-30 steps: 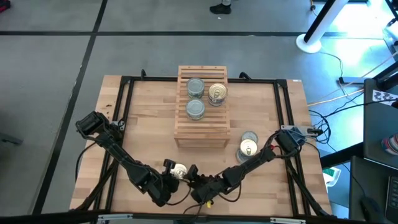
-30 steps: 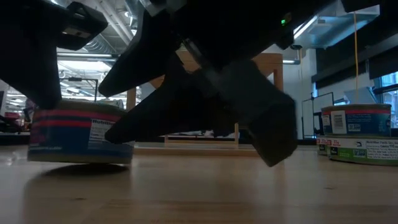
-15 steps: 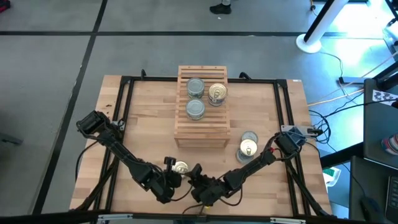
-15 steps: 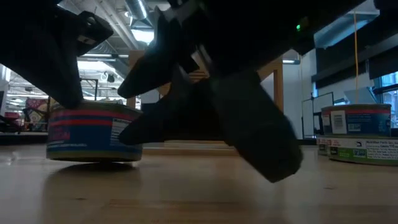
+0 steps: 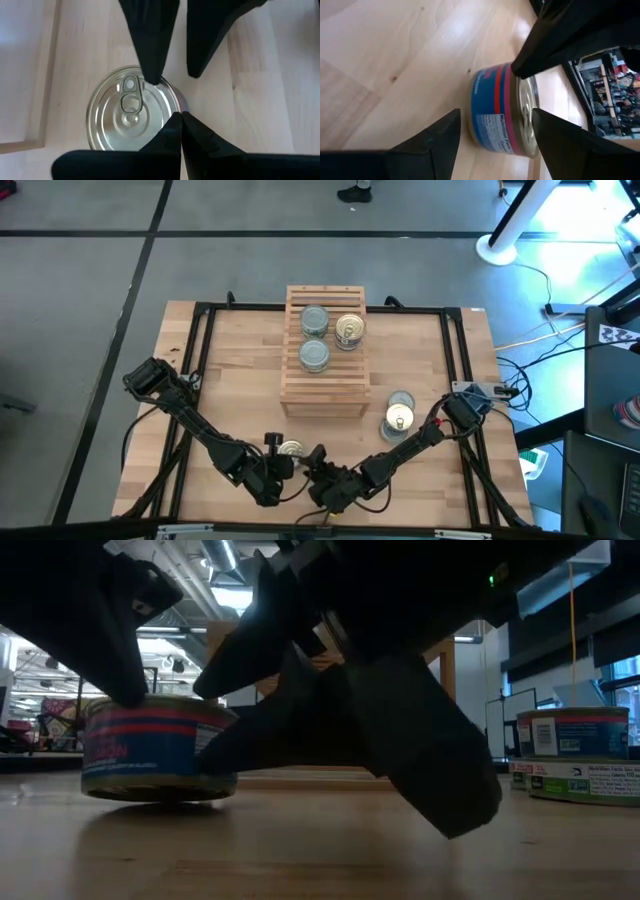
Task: Stack canned seafood by type on shelf
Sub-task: Stack the blue tuna can on top of the blue tuna can on the shelf
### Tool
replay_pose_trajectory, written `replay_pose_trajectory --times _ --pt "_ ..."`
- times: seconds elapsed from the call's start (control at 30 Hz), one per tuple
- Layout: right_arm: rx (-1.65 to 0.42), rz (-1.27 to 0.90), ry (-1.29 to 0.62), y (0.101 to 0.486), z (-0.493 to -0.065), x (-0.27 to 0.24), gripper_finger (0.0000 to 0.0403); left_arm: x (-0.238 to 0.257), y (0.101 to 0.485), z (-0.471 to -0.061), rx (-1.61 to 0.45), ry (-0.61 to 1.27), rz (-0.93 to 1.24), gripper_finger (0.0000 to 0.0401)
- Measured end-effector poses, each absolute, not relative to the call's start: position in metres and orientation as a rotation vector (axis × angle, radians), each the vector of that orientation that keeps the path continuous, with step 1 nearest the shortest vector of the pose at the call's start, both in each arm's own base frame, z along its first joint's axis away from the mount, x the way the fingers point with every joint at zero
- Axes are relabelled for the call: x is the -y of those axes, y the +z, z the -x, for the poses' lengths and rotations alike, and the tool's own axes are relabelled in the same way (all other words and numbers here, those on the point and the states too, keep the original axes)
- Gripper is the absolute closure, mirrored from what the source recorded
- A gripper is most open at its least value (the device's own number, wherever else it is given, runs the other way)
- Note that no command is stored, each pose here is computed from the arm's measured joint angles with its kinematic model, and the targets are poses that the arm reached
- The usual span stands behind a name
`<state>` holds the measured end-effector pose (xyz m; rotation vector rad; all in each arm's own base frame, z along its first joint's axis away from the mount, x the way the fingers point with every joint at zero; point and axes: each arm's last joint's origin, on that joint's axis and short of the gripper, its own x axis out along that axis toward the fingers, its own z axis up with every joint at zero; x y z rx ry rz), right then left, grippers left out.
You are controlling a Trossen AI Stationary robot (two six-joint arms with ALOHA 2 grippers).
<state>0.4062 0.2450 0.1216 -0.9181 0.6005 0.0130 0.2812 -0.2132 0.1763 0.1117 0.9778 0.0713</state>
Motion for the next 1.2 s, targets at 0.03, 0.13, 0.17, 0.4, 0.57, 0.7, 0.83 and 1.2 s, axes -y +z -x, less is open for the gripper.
replay_pose_trajectory --times 0.03,0.13,0.17,0.4,0.57,0.7,0.83,1.2 --pt "-0.601 0.921 0.005 0.122 -0.406 -0.245 0.0162 0.213 0.177 -0.281 -0.974 0.07 -0.109 0.0401" --pt "-0.603 0.927 -0.012 0.122 -0.406 -0.244 0.0162 0.214 0.177 -0.282 -0.969 0.075 -0.093 0.0401" --pt "-0.604 0.928 -0.015 0.122 -0.406 -0.244 0.0162 0.214 0.177 -0.282 -0.968 0.077 -0.088 0.0401" --pt "-0.603 0.93 -0.002 0.121 -0.404 -0.247 0.0162 0.214 0.178 -0.282 -0.963 0.077 -0.08 0.0401" --pt "-0.59 0.938 -0.011 0.122 -0.399 -0.255 0.0162 0.211 0.181 -0.284 -0.953 0.082 -0.067 0.0401" --pt "-0.586 0.935 -0.045 0.122 -0.397 -0.257 0.0162 0.209 0.181 -0.288 -0.94 0.084 -0.056 0.0401" --pt "-0.586 0.9 -0.07 0.123 -0.398 -0.255 0.0162 0.207 0.181 -0.289 -0.94 0.09 -0.052 0.0401" --pt "-0.601 0.836 -0.112 0.12 -0.394 -0.257 0.0162 0.207 0.182 -0.289 -0.937 0.091 -0.046 0.0401"
